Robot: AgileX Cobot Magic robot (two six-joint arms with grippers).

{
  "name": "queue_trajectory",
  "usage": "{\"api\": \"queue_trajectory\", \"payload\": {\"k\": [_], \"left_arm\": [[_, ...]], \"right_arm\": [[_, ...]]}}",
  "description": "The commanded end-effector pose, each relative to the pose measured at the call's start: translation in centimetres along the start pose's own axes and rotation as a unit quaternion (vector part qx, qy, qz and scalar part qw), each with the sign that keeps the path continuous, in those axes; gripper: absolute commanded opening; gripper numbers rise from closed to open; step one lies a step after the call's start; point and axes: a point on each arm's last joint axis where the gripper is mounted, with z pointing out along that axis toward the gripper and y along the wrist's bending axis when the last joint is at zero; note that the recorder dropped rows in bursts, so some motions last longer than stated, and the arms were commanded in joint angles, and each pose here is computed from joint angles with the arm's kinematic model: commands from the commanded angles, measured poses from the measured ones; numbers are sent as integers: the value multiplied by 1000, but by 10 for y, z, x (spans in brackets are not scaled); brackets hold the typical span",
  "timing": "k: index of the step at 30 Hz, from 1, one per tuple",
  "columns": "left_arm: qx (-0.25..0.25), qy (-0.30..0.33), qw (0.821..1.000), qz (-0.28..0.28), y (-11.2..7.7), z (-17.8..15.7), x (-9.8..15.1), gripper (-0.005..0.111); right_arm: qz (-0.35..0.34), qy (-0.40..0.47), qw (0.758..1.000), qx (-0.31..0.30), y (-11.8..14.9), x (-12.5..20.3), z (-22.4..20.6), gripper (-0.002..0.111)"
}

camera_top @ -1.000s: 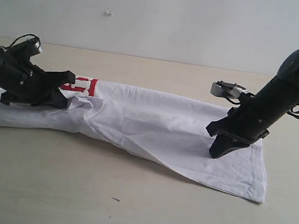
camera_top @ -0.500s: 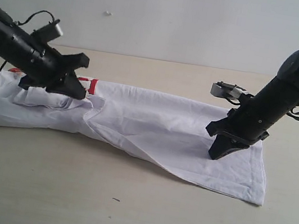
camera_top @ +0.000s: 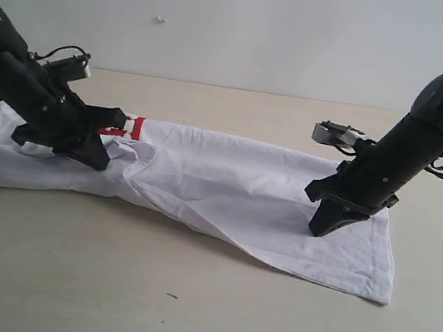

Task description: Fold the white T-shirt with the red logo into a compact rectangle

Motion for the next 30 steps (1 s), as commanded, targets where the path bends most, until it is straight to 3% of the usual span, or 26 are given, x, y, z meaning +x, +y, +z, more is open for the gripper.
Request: {"api": "queue_trajectory", "payload": {"k": [1,9,19,22,27,30], "left_arm": [[15,15,1000,5,-13,18,4,0],[-41,-101,994,-5,-2,19,-17,0],[-74,-182,980,29,-2,6,-41,0],[-99,-206,970,77,-4,-2,-53,0],[-120,-182,968,125,-2,-3,-52,0],[-147,-187,955,179,-8,-22,-54,0]], "right_arm": [[-10,51,999,14,-12,12,23,0],[-10,59,998,8,-10,14,23,0],[-8,60,998,4,-10,14,23,0],[-6,59,998,2,-9,14,23,0],[-6,59,998,1,-9,14,23,0],[-5,60,998,0,-9,14,23,0]]}}
